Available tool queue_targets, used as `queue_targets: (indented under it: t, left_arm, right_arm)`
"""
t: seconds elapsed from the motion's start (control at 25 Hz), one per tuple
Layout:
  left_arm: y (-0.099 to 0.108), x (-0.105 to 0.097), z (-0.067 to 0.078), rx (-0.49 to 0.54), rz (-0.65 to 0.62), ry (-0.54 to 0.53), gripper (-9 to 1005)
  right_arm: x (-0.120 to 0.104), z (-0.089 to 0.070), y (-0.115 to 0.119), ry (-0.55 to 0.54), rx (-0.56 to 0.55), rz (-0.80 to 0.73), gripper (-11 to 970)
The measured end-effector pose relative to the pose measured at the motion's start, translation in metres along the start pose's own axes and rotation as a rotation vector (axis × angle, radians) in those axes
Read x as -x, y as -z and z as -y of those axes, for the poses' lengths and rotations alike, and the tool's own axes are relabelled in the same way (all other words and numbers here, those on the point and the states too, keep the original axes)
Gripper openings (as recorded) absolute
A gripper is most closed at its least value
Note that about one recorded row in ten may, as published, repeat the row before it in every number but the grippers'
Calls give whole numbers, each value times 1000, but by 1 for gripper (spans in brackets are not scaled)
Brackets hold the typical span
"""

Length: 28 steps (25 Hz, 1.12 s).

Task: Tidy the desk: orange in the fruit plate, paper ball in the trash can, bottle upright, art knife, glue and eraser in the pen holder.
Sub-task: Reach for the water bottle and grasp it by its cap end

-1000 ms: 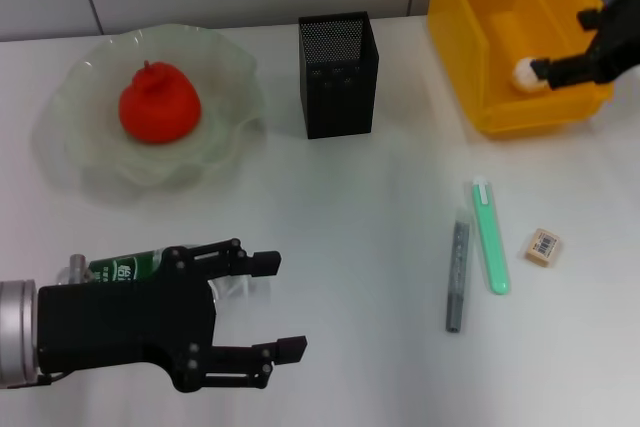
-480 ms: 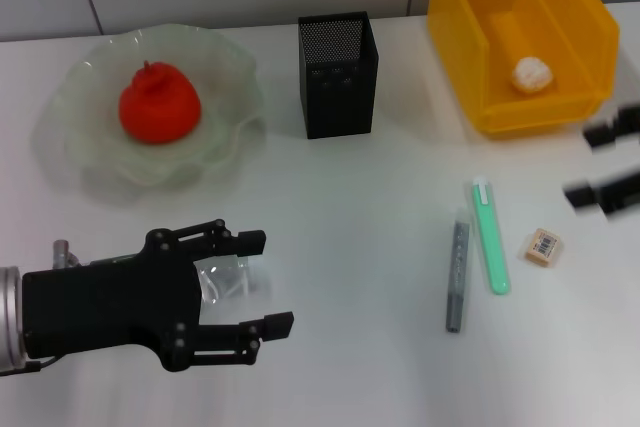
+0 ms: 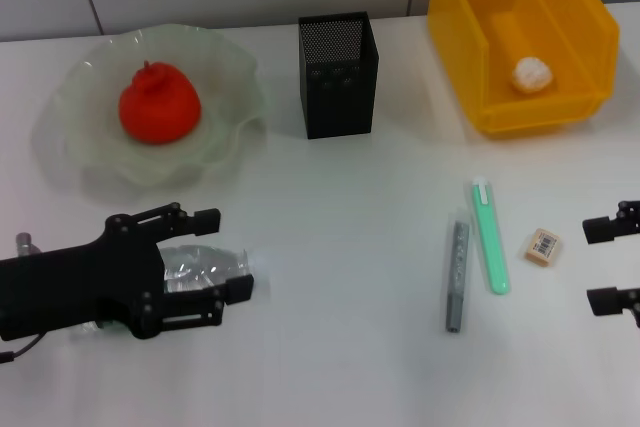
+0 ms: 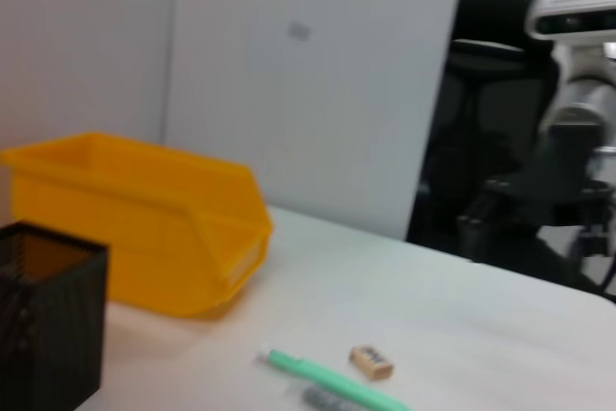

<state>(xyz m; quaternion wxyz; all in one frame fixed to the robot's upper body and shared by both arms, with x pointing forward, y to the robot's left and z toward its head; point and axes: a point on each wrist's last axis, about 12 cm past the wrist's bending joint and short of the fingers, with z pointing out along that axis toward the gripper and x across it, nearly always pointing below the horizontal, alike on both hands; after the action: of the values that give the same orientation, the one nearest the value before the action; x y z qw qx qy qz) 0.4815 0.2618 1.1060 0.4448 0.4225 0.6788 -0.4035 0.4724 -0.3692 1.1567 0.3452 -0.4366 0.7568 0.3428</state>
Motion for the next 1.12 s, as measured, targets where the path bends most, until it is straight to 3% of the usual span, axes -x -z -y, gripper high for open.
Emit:
queue_targets:
  t: [0.24,0.44,0.72,0.84,1.12]
  left_arm:
    - [1,4,-10,71,-90,81,798]
    - [-2,26,-16,135,-247,104,797]
    - [-28,65,-6,156,-444,-70,796]
    - [-57,77,0,162,-618,-173,795]
    - [-84,83,6,168,-750,-251,793]
  right_arm:
    - [-23,-4,3,18,14,88,843]
    - [-32,-11,3,20,4,104,844]
    - [-42,-13,5,4,5,117,843]
    - [-44,-13,8,-3,-7,127,843]
    - [-45,-14,10,-9,-18,137,844]
